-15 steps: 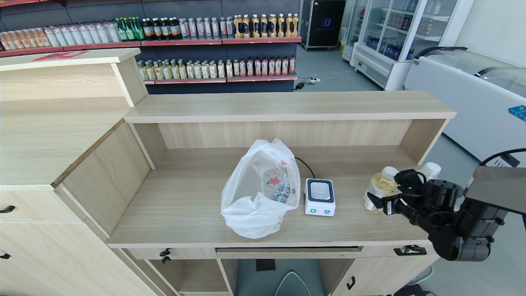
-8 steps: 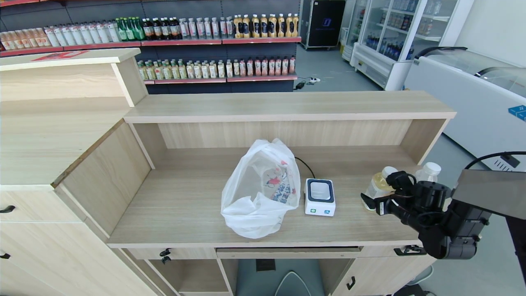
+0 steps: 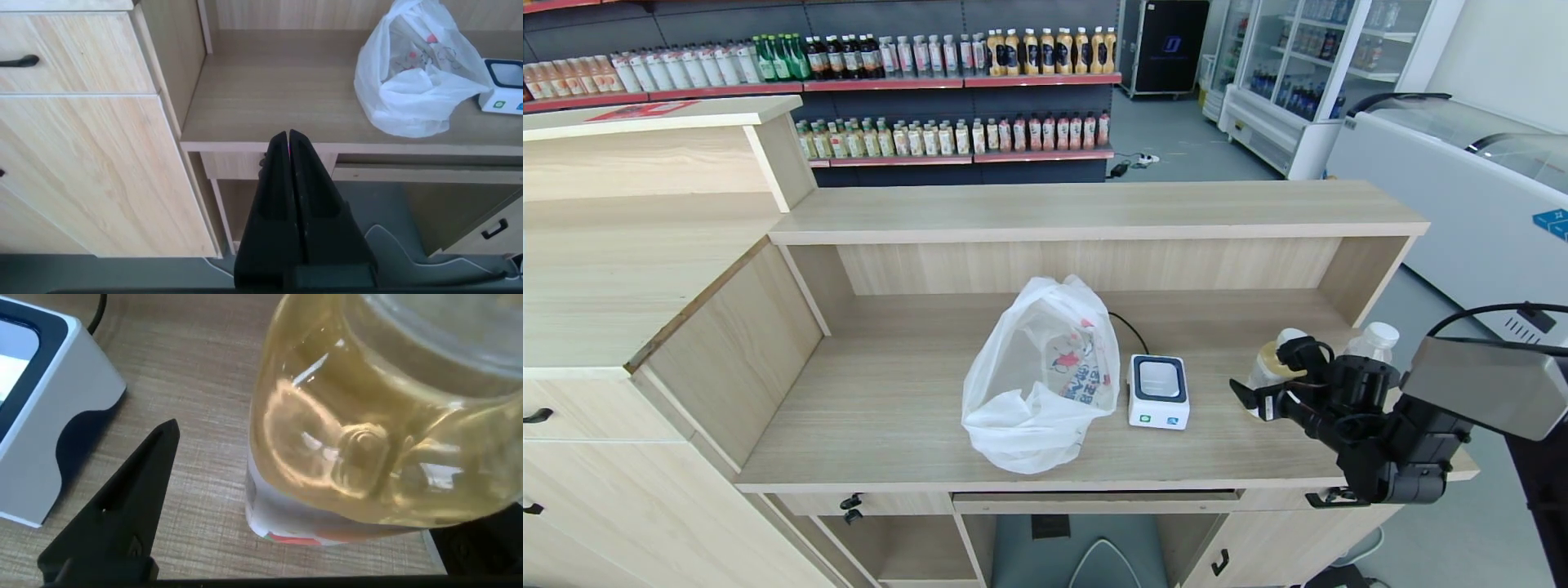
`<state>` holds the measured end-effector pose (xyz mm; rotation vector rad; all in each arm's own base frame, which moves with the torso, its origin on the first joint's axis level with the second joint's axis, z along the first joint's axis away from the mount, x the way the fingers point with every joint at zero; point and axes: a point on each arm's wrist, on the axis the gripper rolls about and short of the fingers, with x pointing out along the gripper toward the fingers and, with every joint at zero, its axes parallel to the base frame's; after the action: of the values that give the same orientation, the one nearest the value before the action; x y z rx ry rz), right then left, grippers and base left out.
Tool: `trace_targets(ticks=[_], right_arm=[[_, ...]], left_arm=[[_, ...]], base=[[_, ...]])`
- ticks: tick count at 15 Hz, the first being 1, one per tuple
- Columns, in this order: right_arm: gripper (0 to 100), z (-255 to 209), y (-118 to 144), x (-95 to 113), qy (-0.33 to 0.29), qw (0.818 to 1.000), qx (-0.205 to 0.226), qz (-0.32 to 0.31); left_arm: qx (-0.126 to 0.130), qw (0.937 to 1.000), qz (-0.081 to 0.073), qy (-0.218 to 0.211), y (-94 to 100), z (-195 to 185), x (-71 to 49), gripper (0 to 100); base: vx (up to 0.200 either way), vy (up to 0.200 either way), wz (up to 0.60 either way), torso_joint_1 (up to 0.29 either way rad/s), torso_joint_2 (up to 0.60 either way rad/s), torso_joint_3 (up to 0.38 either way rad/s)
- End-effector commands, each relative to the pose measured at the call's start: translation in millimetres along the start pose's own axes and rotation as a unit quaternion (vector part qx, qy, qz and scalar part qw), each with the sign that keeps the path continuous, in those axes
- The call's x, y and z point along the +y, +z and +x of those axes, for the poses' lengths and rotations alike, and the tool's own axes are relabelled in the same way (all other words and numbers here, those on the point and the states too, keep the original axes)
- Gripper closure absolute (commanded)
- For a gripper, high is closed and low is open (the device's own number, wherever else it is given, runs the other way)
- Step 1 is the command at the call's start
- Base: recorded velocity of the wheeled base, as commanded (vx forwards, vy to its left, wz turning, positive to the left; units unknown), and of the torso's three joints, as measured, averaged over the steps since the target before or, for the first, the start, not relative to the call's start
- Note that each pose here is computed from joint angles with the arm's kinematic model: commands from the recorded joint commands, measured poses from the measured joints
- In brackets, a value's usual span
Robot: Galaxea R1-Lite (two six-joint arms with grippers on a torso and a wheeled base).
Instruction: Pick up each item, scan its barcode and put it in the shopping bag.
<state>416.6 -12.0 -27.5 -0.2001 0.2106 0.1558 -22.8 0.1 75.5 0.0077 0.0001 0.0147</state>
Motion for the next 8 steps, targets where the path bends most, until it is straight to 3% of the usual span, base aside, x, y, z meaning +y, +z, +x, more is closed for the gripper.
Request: trace_targets(ticks=[1,8], right_arm=[[0,4.7,3.1,2.3,0.003,1.0,-0.008,-0.002],[0,10.7,0.9,3.5,0.01,1.0,-0.015,-0.005]], left_arm=[[0.0,1.0,0.0,0.0,0.0,0.0,0.0,100],[0.0,1.0,0.0,0.0,0.0,0.0,0.0,100]], base=[[0.0,0.0,0.0,0.0,0.0,0.0],[0.0,0.0,0.0,0.0,0.0,0.0]])
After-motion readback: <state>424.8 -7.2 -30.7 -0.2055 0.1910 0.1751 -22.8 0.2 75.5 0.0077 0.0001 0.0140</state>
